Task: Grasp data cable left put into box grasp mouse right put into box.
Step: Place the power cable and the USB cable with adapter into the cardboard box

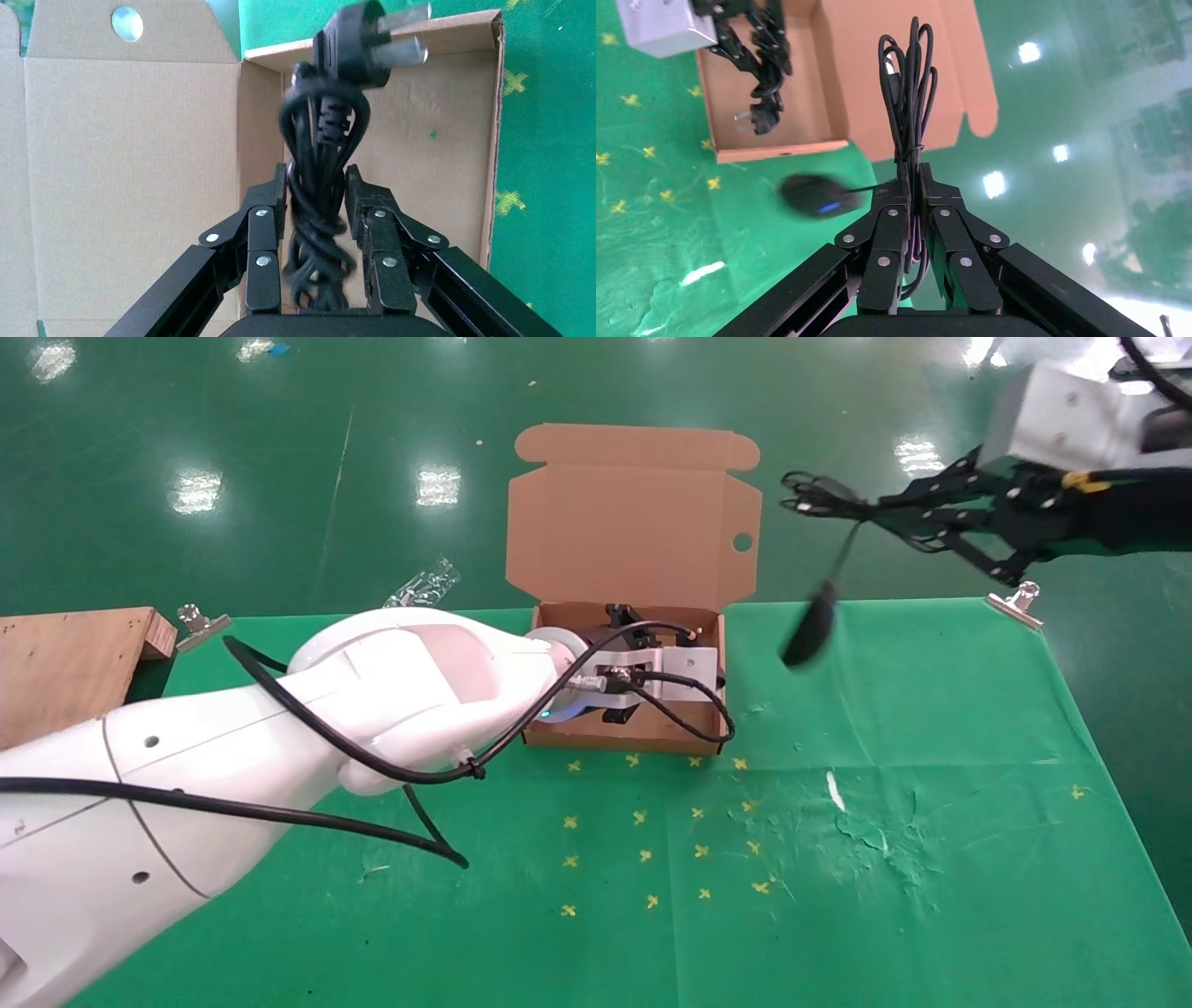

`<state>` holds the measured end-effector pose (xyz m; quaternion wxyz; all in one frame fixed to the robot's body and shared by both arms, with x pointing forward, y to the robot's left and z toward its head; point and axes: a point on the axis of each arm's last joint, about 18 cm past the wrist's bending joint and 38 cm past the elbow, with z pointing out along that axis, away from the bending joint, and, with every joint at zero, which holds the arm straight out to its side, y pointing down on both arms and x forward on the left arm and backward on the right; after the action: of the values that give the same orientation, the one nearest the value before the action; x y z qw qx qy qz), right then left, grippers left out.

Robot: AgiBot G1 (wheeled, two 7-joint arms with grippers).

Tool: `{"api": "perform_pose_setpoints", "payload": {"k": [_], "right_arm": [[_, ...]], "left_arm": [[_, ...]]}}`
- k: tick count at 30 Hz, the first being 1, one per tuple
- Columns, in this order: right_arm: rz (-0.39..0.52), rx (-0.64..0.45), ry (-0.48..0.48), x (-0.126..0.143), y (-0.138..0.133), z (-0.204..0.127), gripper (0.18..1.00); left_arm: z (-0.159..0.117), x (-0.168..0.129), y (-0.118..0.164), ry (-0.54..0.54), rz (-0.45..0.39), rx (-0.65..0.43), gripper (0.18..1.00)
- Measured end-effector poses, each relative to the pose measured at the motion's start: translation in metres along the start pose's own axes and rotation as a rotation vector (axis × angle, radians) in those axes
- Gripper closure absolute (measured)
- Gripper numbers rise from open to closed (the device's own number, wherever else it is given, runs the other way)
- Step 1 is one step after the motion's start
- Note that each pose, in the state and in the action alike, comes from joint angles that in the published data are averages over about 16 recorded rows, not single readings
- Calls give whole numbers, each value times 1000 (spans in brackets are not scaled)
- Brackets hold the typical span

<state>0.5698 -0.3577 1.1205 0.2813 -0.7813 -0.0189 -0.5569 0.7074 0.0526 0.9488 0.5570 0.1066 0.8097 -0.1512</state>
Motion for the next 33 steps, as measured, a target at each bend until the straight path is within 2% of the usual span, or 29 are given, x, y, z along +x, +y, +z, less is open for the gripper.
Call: {"api": "perform_pose_setpoints", "payload": {"k": [4, 8, 18, 23, 28, 33], "right_arm": [[-16, 18, -17, -2, -4, 9, 979], [-28, 40, -38, -4, -9, 21, 979], [-36, 141, -143, -30, -36, 66, 980], [-27, 204, -206, -50, -55, 97, 980], [-5, 227, -245, -68, -64, 136, 980], [26, 190, -251, -80, -58, 178, 980]], "left_arm": [[0, -5, 7, -7, -29, -23, 799], [-2, -19, 28, -31, -94, -69, 748], [-33, -60, 131, -120, -303, -247, 569], [-50, -66, 167, -142, -350, -304, 465], [-57, -66, 178, -144, -357, -317, 360], [-57, -66, 178, -143, -357, -316, 280]]}}
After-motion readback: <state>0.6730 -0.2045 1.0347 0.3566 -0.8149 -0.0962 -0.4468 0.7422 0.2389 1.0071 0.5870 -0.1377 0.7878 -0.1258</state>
